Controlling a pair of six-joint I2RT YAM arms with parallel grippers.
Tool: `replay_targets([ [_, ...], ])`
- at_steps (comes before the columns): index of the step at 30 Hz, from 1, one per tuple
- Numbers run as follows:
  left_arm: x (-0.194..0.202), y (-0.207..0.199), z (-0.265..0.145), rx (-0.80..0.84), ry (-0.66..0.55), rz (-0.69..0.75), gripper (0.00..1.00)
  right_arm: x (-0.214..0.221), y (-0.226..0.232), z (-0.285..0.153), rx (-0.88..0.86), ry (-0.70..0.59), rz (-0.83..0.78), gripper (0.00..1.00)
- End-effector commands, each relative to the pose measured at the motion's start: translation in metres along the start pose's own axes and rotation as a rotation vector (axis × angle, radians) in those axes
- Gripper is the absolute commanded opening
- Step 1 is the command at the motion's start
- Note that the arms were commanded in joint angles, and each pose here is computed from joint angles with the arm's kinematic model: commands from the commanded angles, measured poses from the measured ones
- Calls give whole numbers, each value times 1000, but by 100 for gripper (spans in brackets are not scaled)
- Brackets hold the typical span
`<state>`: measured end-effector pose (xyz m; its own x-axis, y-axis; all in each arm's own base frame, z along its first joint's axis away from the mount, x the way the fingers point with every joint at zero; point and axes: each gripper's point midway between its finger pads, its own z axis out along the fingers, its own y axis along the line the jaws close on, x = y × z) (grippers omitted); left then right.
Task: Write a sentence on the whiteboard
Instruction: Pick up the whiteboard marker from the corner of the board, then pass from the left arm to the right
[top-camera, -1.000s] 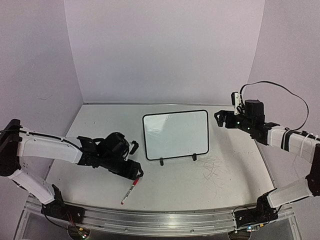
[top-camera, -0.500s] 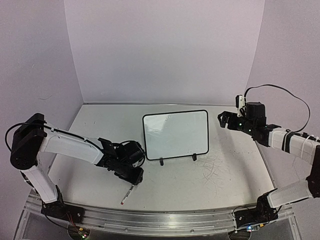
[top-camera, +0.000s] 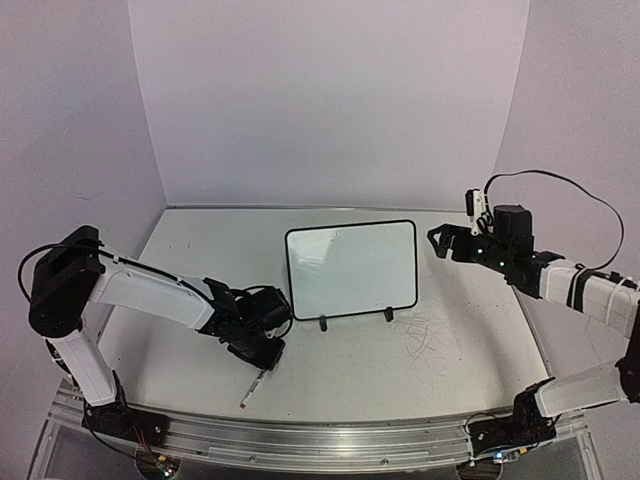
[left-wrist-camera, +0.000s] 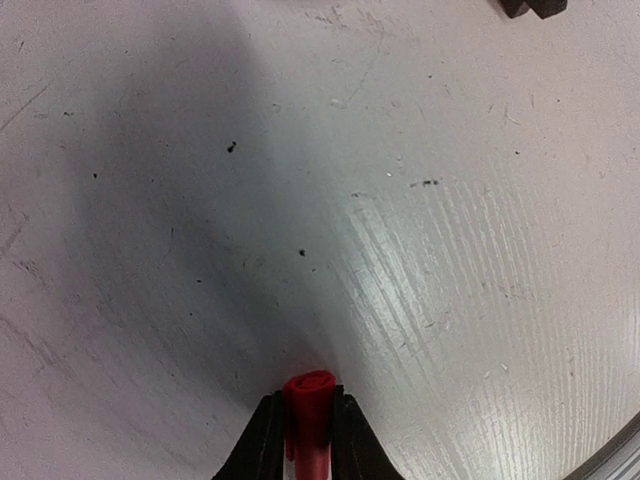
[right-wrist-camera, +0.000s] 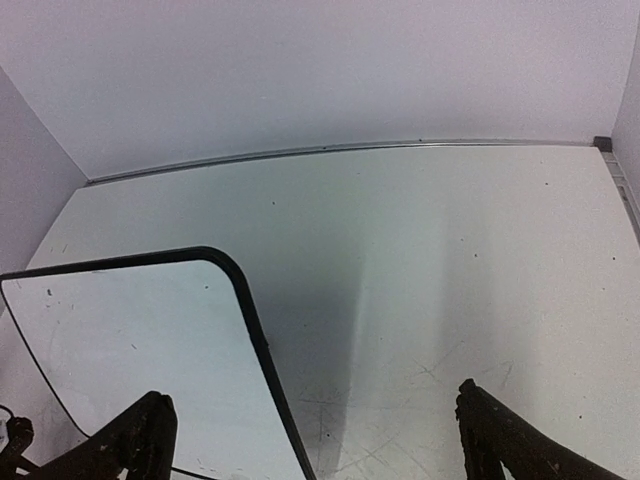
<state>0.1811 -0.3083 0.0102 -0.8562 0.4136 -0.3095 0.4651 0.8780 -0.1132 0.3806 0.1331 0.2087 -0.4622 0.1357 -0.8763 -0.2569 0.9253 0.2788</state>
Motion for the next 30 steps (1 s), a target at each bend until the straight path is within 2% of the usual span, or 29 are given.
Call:
replay_targets([
  [1, -12, -3, -6, -19, -30, 16, 12, -17, 38, -9, -130, -65, -50, 98],
  [6, -34, -7, -24, -15, -108, 5, 5, -18, 68, -15, -201, -82, -80, 98],
  [12, -96, -7, -76, 6, -322, -27, 0, -17, 112, -19, -319, -112, -82, 98],
  [21, -230, -30, -210, 392, -854, -138, 0, -11, 199, -30, -592, -142, -49, 98],
  [24, -259, -37, -247, 499, -992, -184, 0, -20, 219, -38, -700, -181, 7, 98],
  [30, -293, -48, -272, 670, -1067, -290, 0, -48, 242, -66, -921, -284, 184, 98],
])
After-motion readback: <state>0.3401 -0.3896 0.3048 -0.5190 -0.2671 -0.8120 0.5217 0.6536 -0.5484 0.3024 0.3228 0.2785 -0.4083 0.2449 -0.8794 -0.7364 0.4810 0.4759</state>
